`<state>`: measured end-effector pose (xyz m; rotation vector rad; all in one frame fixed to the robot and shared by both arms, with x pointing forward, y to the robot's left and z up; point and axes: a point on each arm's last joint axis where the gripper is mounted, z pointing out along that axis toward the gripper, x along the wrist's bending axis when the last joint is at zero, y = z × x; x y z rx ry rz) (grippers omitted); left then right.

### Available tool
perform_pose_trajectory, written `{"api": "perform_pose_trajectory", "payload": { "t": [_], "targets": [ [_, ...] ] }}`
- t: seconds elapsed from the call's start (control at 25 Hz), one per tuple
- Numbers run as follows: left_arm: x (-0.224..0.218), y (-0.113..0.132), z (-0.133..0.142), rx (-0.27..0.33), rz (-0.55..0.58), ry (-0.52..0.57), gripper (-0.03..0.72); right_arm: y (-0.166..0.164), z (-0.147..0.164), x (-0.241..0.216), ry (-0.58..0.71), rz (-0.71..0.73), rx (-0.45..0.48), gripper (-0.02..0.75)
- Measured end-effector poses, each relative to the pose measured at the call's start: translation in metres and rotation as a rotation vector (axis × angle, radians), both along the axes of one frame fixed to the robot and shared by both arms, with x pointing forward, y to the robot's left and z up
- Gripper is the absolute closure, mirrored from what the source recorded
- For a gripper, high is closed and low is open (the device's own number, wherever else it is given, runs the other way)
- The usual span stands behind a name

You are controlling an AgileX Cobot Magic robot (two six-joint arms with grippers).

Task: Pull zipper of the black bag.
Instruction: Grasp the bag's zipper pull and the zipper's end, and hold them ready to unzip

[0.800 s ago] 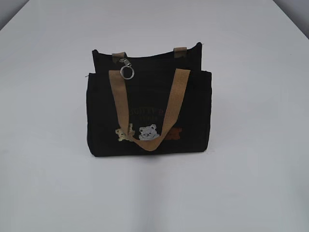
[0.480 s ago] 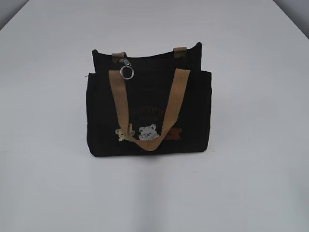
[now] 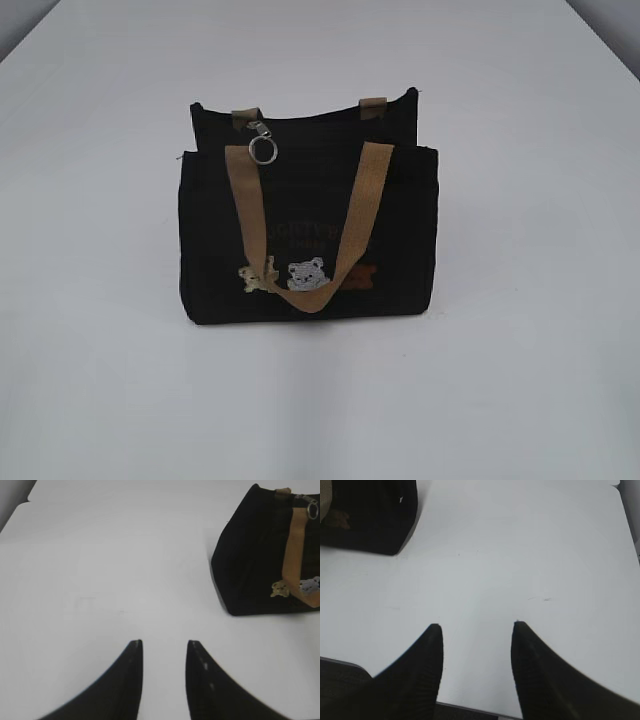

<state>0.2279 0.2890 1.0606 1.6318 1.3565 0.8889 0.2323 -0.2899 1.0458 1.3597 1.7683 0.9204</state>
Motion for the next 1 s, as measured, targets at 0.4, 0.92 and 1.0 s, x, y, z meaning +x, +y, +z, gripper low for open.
{"api": "perform_pose_trajectory", "payload": {
  "t": [0.4,0.92,1.0],
  "targets": [
    [0.052,-0.016,0.038,-0.118,-0.149,-0.242,0.455,0.000,0.000,0.000,0.000,0.000,0.000,0.382],
    [0.249,-0.061,-0.079,0.016,-0.743,0.028,0.305,0.000,0.000,0.000,0.000,0.000,0.000,0.382],
    [0.260,-0.068,-0.097,0.037,-0.791,0.058,0.293,0.000,0.000,0.000,0.000,0.000,0.000,0.382]
  ]
}}
